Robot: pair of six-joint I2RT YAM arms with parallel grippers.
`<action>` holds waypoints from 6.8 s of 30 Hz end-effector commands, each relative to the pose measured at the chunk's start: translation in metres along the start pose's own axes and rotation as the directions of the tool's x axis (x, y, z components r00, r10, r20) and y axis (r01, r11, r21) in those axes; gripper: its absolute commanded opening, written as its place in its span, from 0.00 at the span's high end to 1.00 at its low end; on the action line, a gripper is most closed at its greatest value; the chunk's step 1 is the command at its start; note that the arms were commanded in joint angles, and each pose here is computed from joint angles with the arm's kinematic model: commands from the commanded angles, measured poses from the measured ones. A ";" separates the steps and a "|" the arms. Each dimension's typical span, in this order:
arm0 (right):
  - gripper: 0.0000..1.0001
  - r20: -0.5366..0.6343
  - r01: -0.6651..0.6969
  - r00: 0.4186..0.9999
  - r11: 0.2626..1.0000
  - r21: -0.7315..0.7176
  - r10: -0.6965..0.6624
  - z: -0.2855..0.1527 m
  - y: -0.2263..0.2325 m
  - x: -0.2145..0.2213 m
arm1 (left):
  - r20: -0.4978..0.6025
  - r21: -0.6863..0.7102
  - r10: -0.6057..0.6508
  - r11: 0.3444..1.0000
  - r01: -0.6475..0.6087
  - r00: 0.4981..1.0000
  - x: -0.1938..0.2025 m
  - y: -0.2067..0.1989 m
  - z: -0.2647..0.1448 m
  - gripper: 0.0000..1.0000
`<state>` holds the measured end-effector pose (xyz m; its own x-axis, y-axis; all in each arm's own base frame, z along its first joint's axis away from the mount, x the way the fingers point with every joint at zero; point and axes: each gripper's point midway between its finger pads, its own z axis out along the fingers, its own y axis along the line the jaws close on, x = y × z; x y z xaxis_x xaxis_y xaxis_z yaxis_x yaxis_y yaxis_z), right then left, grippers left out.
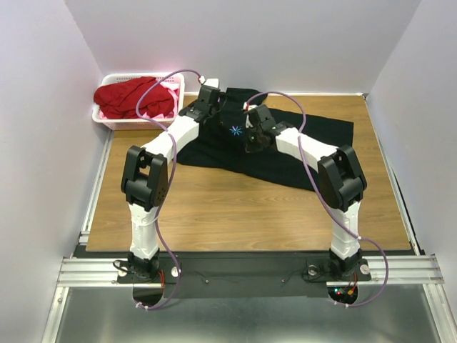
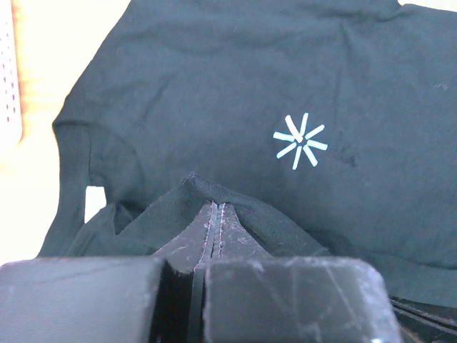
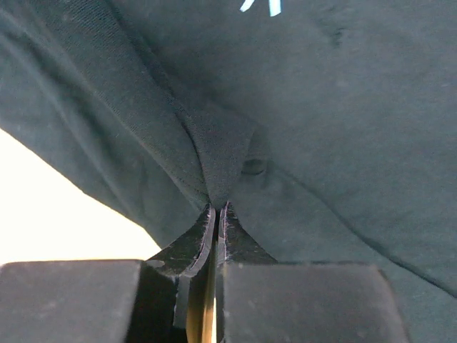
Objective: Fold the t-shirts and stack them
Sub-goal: Fold the tshirt
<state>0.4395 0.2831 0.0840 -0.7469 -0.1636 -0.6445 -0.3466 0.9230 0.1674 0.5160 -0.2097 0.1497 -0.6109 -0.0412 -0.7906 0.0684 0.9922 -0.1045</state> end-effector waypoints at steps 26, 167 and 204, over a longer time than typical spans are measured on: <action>0.99 0.175 -0.213 0.968 0.956 0.203 0.178 -0.010 -0.065 -0.058 | 0.292 0.065 0.041 0.996 -0.063 0.956 -0.097 -0.019 -0.008 1.00; 0.52 0.335 -0.780 0.619 0.508 0.365 0.711 -0.236 -0.276 0.148 | -0.047 -0.396 -0.513 0.798 0.455 0.857 0.165 0.209 -0.184 0.16; 0.53 0.183 -0.479 0.877 0.841 0.251 0.444 -0.154 -0.223 0.065 | -0.084 -0.322 -0.558 0.799 0.508 0.825 0.191 0.195 -0.154 0.38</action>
<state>0.3367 -0.0229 0.0482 -0.7267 0.5550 -0.4048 0.4807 0.8318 0.2774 0.2753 -0.0082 0.0314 -0.6339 -0.6281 -0.4512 -0.5765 0.7727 -0.2656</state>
